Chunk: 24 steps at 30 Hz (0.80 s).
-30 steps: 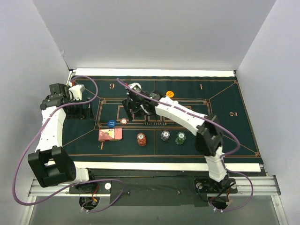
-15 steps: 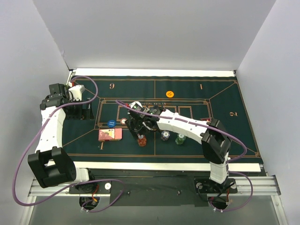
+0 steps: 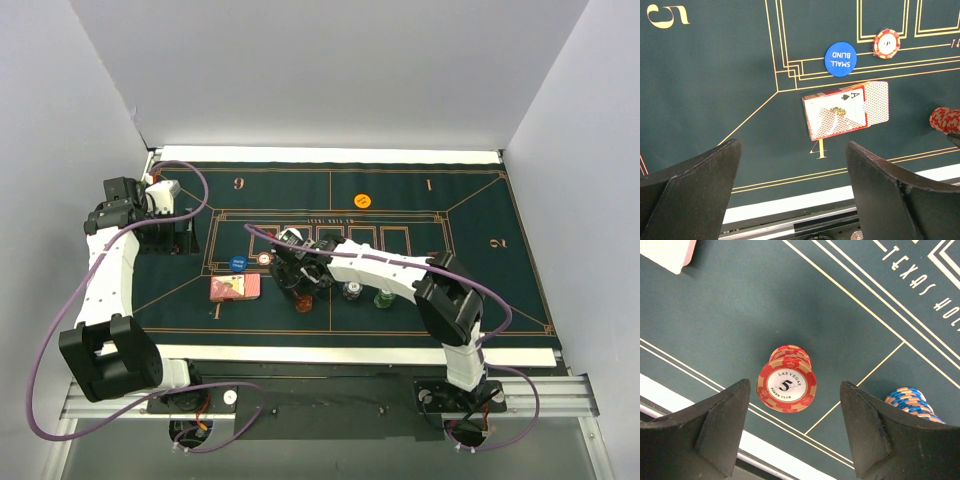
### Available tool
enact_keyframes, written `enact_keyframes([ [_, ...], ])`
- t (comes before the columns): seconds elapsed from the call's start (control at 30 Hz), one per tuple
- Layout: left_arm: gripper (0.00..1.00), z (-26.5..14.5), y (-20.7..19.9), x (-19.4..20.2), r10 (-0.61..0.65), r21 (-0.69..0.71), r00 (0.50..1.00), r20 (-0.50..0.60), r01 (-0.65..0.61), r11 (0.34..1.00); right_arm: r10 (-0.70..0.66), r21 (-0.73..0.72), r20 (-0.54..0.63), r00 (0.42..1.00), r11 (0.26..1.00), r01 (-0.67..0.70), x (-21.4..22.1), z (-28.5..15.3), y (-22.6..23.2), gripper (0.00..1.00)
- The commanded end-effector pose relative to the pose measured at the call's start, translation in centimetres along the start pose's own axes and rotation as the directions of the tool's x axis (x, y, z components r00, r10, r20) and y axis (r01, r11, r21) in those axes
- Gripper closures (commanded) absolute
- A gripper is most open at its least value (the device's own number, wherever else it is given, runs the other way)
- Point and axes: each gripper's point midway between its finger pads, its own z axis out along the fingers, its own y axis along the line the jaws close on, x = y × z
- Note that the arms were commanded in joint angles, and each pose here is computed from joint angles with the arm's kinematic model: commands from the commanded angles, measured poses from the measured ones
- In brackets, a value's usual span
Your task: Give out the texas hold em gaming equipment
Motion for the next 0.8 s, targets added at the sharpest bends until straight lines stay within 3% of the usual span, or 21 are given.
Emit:
enact_keyframes([
  [0.0, 0.04, -1.7, 0.0, -1.9, 0.027, -0.016, 0.997, 0.068, -0.026, 1.0, 0.008, 0.005, -0.025, 1.0, 1.0, -0.008, 0.9, 0.5, 0.2, 0.34],
  [0.27, 0.04, -1.9, 0.2, -2.0, 0.032, -0.025, 0.997, 0.071, -0.031, 0.999, 0.014, -0.028, -0.055, 0.998, 0.999, -0.016, 1.9, 1.2, 0.7, 0.5],
  [0.77, 0.04, -2.0, 0.3, -2.0, 0.037, -0.03, 0.997, 0.069, -0.035, 0.999, 0.017, -0.028, -0.015, 1.0, 0.999, -0.018, 1.5, 0.0, 0.6, 0.7],
])
